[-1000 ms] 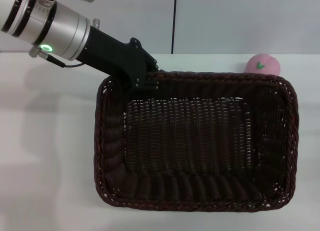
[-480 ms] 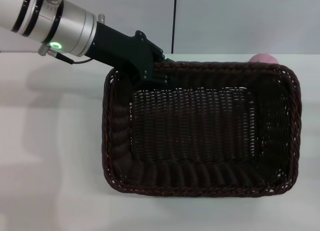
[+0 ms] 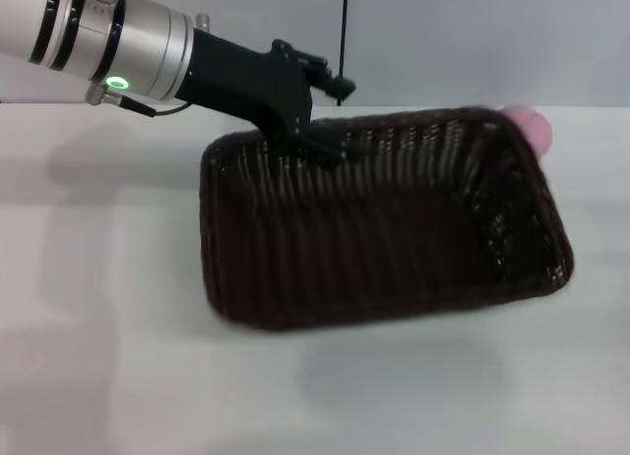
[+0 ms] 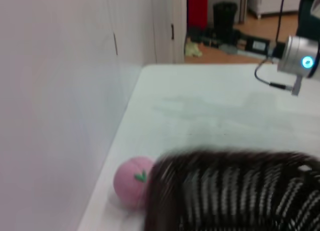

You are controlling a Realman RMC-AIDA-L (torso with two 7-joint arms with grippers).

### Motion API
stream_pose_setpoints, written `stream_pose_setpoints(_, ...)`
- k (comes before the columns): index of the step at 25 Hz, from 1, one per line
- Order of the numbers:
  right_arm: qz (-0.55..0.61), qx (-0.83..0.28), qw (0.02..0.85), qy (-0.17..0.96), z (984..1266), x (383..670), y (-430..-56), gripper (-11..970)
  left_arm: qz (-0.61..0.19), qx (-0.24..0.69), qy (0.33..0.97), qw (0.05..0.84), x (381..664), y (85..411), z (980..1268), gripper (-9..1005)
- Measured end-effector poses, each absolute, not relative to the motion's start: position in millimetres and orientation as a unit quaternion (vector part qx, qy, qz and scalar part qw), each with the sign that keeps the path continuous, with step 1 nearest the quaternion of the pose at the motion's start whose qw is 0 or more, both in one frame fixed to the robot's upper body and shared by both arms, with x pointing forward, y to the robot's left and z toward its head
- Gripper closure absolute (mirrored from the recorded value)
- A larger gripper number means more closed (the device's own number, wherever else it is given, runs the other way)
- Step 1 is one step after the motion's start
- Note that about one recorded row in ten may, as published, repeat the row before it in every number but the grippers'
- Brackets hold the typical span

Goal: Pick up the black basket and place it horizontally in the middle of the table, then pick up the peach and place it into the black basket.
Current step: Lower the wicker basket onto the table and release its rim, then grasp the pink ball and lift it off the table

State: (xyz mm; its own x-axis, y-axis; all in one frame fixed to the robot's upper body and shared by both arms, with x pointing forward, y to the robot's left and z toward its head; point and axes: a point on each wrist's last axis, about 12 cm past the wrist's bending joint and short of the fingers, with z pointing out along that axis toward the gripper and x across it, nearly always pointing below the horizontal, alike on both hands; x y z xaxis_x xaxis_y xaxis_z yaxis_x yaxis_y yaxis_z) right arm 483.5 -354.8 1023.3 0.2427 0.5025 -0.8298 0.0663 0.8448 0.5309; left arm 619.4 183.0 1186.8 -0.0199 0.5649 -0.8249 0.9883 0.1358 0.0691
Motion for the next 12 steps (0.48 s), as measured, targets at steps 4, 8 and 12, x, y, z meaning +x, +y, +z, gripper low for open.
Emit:
stream_pose_setpoints(4, 0.145, 0.239, 0.749, 0.601, 1022.8, 484.9, -354.3, 404, -0.292, 0.575, 0.649, 0.403, 619.9, 186.4, 1187.5, 281)
stream_pose_setpoints(8, 0.145, 0.239, 0.748, 0.601, 1022.6, 485.0, -354.3, 404, -0.295, 0.551, 0.654, 0.426, 620.7, 191.2, 1185.8, 239)
stream_pose_setpoints(12, 0.145, 0.239, 0.748, 0.601, 1022.5, 484.9, -354.4, 405, -0.33, 0.456, 0.657, 0.501, 614.6, 212.8, 1174.1, 197)
